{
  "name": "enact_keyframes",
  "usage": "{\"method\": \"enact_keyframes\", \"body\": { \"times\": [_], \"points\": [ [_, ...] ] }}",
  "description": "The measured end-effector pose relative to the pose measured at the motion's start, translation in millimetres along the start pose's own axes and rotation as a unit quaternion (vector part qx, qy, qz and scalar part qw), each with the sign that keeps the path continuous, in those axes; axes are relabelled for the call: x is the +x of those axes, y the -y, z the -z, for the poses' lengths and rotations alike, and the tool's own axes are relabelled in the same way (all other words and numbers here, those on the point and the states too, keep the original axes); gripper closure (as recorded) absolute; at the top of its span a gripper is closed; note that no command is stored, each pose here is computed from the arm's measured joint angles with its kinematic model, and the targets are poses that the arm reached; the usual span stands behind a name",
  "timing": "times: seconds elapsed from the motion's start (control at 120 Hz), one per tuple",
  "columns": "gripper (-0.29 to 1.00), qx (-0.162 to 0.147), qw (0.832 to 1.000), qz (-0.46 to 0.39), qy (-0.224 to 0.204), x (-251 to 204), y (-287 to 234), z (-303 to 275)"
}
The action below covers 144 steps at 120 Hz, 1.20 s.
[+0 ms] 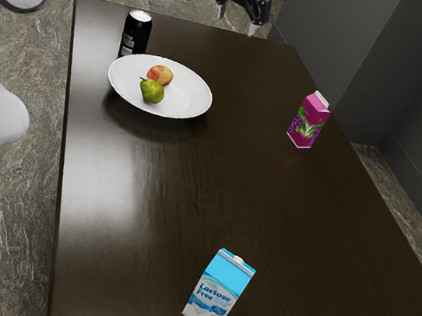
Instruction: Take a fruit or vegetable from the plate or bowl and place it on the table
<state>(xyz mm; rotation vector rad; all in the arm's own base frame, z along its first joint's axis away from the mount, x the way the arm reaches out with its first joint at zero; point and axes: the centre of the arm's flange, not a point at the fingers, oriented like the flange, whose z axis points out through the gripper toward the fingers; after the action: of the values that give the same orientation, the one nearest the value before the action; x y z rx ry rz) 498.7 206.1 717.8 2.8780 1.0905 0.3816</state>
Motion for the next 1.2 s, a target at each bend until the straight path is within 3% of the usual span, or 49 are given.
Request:
{"method": "enact_keyframes", "body": {
  "times": [0.05, 0.167, 0.25, 0.35, 0.525, 0.792, 0.958, 1.2],
  "points": [
    [0.0, -0.015, 0.999, 0.025, -0.022, -23, 63, 37],
    [0.0, 0.019, 0.998, 0.059, -0.031, -81, 124, 26],
    [0.0, 0.047, 0.997, 0.056, -0.025, -102, 121, -19],
    [0.0, 0.078, 0.995, 0.05, -0.034, -95, 101, -57],
    [0.0, 0.098, 0.992, 0.065, -0.046, -78, 82, -94],
    [0.0, 0.124, 0.985, 0.11, -0.05, -58, 112, -162],
    [0.0, 0.121, 0.982, 0.126, -0.068, -52, 134, -168],
    [0.0, 0.08, 0.988, 0.121, -0.059, -42, 136, -198]
  ]
}}
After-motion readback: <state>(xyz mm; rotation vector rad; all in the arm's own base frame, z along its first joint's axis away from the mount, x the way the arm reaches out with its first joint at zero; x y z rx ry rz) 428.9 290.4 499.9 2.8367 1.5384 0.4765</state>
